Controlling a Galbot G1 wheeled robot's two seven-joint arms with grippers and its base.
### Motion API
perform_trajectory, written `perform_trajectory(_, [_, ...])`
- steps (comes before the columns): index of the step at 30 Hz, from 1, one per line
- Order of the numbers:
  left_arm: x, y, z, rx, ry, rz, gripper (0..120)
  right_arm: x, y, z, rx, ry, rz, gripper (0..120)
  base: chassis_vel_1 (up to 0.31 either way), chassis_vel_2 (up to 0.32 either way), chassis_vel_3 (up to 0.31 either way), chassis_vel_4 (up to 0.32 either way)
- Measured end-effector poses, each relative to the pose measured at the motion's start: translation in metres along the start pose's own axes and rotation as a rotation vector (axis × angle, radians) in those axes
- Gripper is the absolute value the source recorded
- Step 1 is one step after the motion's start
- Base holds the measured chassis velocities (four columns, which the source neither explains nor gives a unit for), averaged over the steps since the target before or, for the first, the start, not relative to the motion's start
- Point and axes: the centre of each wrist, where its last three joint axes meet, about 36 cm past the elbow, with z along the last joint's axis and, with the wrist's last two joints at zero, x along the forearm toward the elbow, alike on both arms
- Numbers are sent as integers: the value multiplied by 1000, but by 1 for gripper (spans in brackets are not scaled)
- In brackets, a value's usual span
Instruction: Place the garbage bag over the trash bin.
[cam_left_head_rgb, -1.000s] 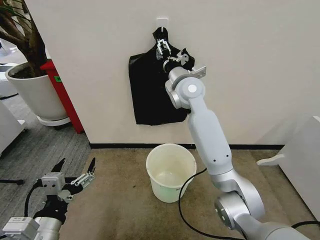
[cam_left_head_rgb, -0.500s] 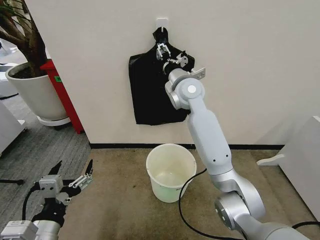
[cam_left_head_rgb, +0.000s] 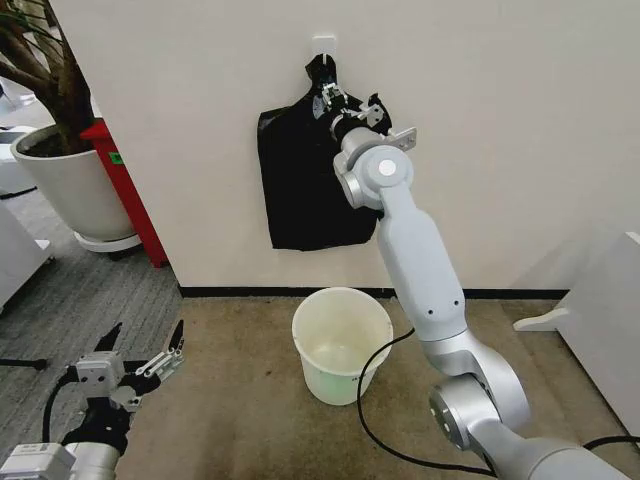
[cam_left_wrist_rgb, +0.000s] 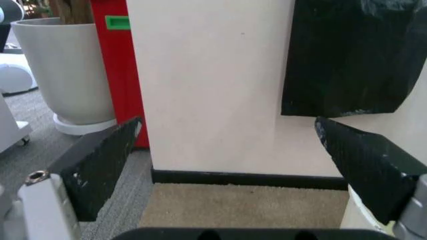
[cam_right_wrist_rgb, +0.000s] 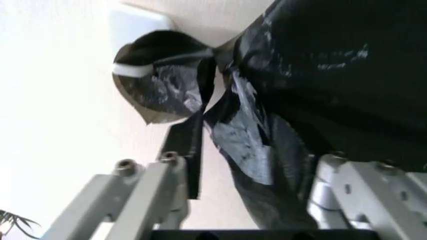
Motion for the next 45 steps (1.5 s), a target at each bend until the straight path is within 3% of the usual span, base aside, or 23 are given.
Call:
perform_trajectory(3, [0,0,0,0,0,0,100,1,1,2,2,4,-1,24,0,0,0,0])
perform_trajectory(4, [0,0,0,0,-1,-1,100,1,0,3,2,7,0,14,0,0,0,0])
perform_trajectory(6, [0,0,0,0,-1,-1,100,2,0,3,-6,10,1,5,0,0,0,0])
perform_trajectory(9, [0,0,0,0,-1,-1,100,2,1,2,-17,12,4,0,0,0,0,0])
perform_trajectory(22, [1,0,1,-9,-15,-9,100,18,27,-6,-206,48,151,0,0,0,0,0])
perform_trajectory(31, [3,0,1,-20,-31,-18,100,27,36,-3,-252,79,286,0,0,0,0,0])
perform_trajectory(45, [4,-2,3,-26,-41,-17,100,86,-32,32,-272,154,413,0,0,0,0,0])
